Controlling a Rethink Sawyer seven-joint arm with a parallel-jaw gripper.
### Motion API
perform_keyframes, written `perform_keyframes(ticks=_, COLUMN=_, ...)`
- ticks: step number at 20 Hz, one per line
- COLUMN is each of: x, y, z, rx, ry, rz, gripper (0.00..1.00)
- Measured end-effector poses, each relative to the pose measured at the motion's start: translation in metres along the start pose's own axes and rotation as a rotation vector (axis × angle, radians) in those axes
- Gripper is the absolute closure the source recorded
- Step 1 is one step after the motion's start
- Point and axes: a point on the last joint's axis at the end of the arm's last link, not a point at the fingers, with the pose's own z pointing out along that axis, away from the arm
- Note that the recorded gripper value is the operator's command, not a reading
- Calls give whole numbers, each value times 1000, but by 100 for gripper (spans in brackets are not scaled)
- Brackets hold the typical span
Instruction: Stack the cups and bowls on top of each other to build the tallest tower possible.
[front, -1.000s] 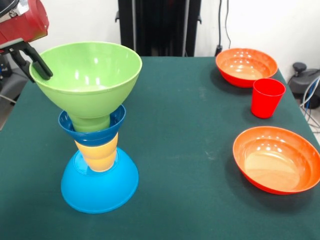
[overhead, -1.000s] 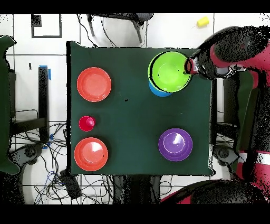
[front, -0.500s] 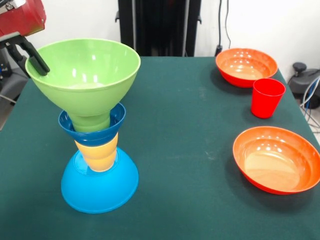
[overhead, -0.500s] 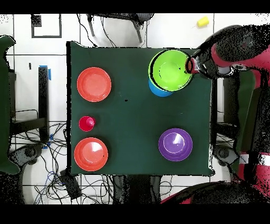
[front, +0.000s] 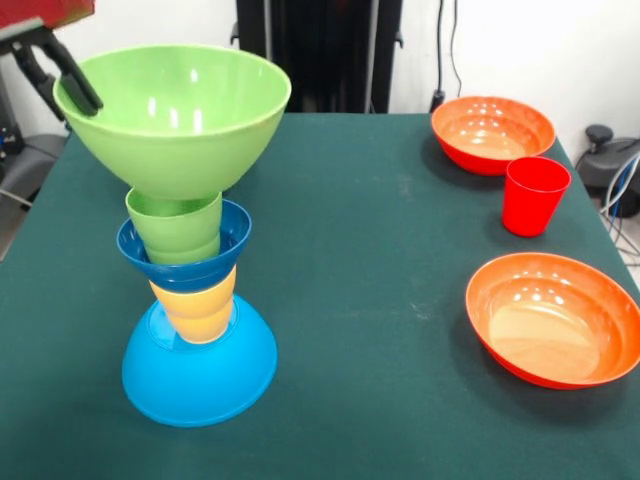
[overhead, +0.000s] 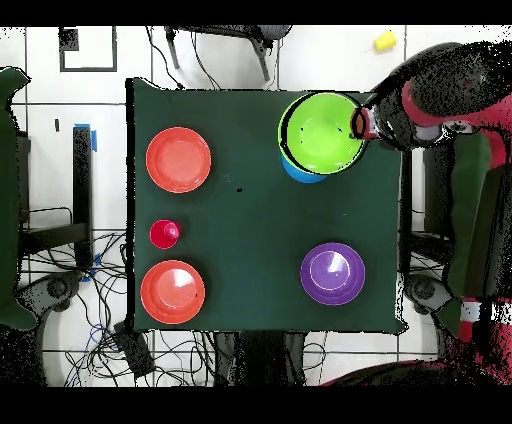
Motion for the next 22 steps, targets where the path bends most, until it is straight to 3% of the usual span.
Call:
perform_keyframes(ticks=8, x=3, y=25, z=-38, rx=-7, ry=-31, rz=-18, gripper=100)
perform_keyframes(ticks=12, x=10, y=45, z=-49, rx=0, ry=-25, rz=-38, gripper=100)
perform_keyframes(ticks=13, x=13, y=58, z=-51, rx=11, ry=-26, rz=-53, gripper=100)
perform_keyframes(ticks=22, x=9, y=126, z=-33, rx=78, ry=-83, rz=-141, gripper=100)
